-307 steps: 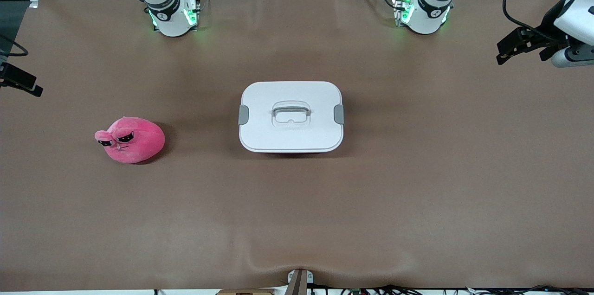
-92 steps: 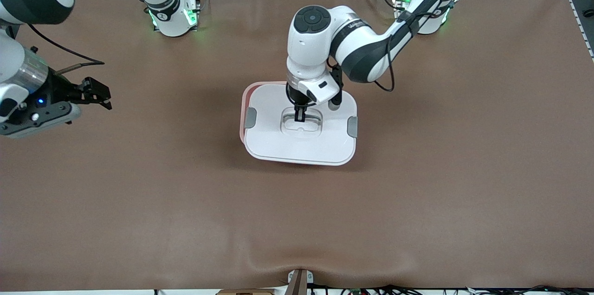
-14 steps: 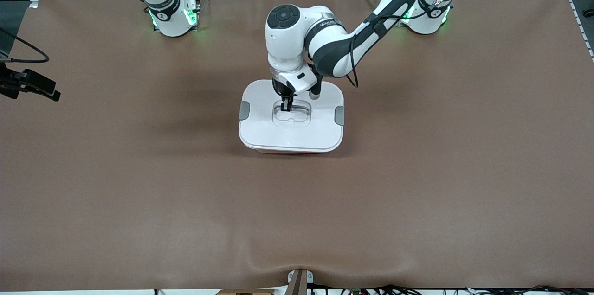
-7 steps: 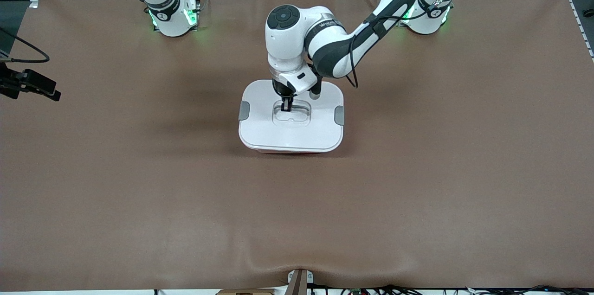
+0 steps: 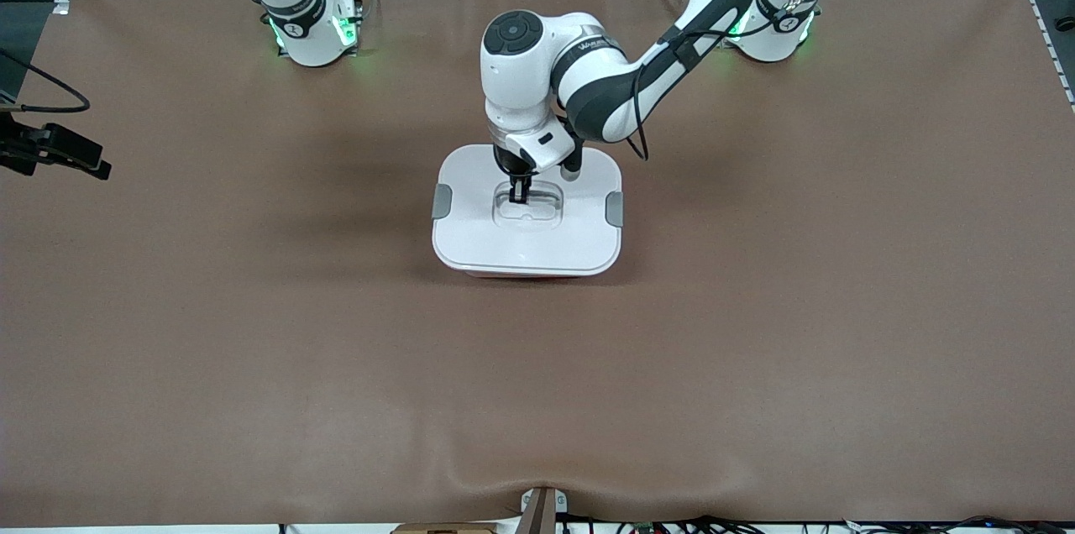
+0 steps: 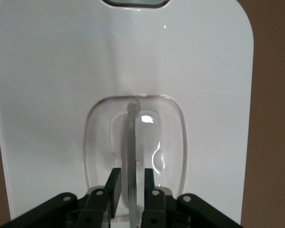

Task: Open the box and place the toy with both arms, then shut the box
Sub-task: 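Lower the lid onto the tub with the left gripper and press it down, then open the left gripper and raise it away from the lid handle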

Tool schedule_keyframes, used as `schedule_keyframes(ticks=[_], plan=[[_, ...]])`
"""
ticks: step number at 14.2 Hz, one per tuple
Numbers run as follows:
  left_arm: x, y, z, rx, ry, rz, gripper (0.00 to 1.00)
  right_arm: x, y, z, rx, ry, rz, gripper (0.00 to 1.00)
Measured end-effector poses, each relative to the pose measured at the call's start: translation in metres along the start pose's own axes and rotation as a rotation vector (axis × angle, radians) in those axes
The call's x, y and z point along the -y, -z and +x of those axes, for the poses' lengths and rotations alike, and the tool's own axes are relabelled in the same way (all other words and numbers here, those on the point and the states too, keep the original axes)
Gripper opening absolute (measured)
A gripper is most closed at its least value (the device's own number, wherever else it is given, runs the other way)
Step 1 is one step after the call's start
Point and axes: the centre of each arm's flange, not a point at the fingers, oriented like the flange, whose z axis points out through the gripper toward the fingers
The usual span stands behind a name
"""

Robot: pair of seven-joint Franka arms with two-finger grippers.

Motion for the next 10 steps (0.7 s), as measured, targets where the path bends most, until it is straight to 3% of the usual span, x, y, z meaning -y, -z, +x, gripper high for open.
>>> schedule_keyframes(ticks=[7, 10], plan=[[-0.033, 0.053, 0.022, -0.007, -0.003, -0.055, 0.99, -0.001, 0.0, 0.0, 0.0, -0.001, 0.0, 1.0], [-0.054, 0.097, 0.056, -0.02, -0.099, -0.049, 1.0, -0.001, 0.0, 0.0, 0.0, -0.002, 0.0, 1.0]])
